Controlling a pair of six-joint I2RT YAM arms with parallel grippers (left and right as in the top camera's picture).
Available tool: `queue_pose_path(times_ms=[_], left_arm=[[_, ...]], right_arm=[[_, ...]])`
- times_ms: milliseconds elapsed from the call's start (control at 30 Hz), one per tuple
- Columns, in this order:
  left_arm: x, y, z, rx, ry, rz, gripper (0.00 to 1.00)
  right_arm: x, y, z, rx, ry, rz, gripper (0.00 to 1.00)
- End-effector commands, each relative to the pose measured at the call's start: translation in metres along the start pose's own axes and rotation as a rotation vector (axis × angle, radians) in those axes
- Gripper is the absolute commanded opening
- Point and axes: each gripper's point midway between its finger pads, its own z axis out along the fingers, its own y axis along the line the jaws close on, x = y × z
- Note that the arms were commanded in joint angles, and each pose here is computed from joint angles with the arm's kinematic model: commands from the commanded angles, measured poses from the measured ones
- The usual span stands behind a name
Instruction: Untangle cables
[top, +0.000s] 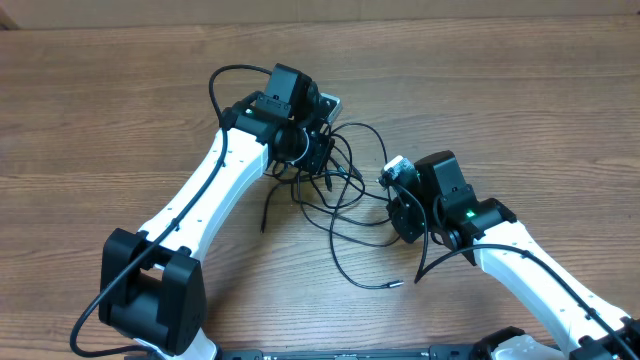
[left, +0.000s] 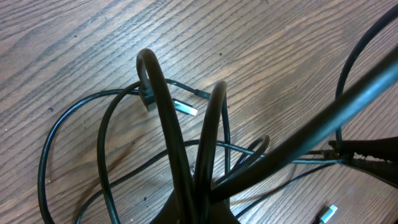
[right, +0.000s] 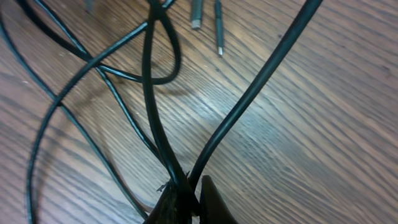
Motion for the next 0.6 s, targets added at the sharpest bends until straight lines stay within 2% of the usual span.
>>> queue_pose_path(times_ms=[0,67,133,200,233,267,567], left_arm=[[0.001,0.000,0.003,0.011,0.005,0.008,0.08],[0.001,0.000,0.003,0.011,0.006,0.008,0.21],[0.001,0.000,0.003,0.011,0.008,0.007,0.28],[0.002,0.000,0.003,0.011,0.010,0.006,0.61],[0.002,0.000,0.003,0.011,0.011,0.006,0.94],[0.002,0.000,0.003,0.011,0.012,0.006,1.00],[0.006,0.000,0.003,0.010,0.028,0.000,0.99]], right_arm=[[-0.010,0.013,-0.006,-0.064,-0.052,0.017,0.04],[-0.014,0.013,-0.011,-0.060,-0.072,0.039,0.04],[-0.020,0.013,-0.019,-0.055,-0.104,0.062,0.04],[-0.027,0.013,-0.029,-0.050,-0.141,0.082,0.04],[-0.032,0.014,-0.037,-0.047,-0.170,0.094,0.04],[-0.035,0.014,-0.043,-0.044,-0.194,0.102,0.04],[-0.083,0.013,-0.161,0.045,-0.586,0.194,0.04]])
